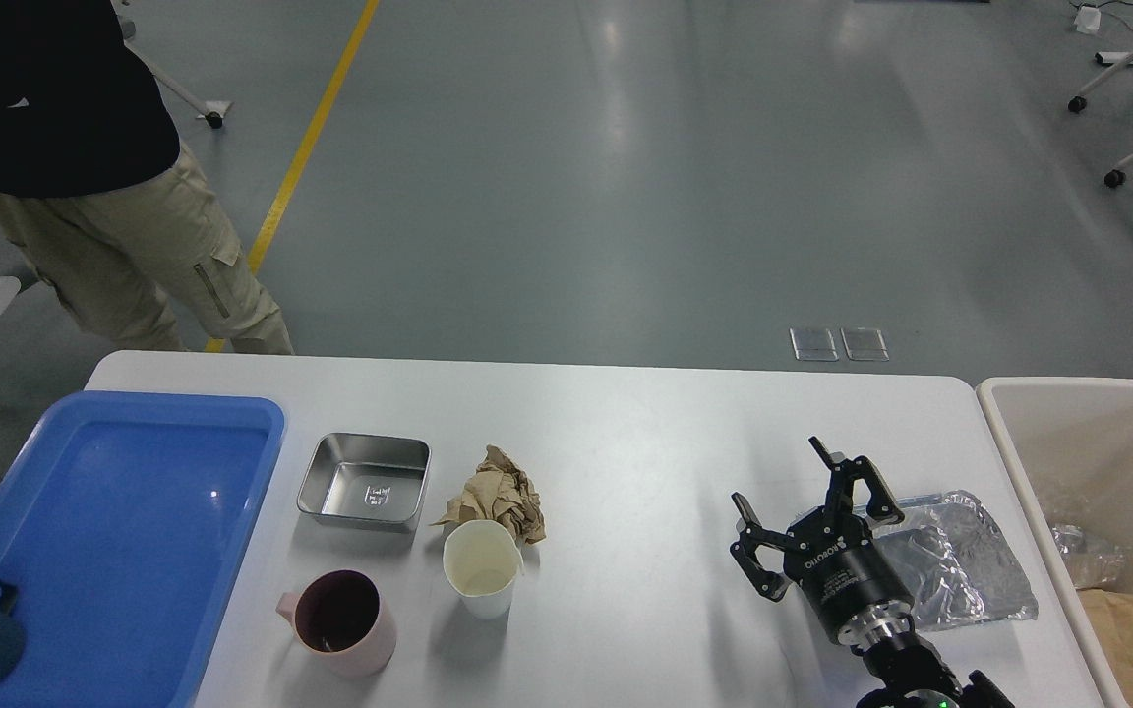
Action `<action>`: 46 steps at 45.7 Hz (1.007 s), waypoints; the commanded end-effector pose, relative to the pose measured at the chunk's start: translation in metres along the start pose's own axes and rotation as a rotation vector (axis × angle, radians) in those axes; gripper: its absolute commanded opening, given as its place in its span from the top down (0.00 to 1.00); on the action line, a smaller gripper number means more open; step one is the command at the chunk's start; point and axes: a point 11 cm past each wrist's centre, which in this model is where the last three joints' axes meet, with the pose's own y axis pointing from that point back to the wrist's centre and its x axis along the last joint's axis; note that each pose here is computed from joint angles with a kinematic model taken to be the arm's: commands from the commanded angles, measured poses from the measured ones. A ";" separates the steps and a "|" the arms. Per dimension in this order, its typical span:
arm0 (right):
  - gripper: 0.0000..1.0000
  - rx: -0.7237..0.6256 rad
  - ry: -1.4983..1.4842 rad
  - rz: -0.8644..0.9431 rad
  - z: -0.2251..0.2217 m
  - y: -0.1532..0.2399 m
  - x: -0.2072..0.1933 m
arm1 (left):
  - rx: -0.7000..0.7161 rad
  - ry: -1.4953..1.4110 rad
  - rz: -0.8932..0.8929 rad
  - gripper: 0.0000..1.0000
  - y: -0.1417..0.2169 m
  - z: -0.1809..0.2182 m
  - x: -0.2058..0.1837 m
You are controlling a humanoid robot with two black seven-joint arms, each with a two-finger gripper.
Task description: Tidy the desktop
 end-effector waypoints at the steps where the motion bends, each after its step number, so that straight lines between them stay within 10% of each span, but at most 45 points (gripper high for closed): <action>1: 0.00 0.003 -0.007 -0.003 0.001 -0.002 -0.002 | 0.006 -0.049 -0.027 0.03 -0.006 0.013 -0.004; 46: 0.00 -0.007 0.035 0.001 0.004 0.001 -0.001 | -0.094 0.002 -0.108 0.03 -0.039 0.028 -0.042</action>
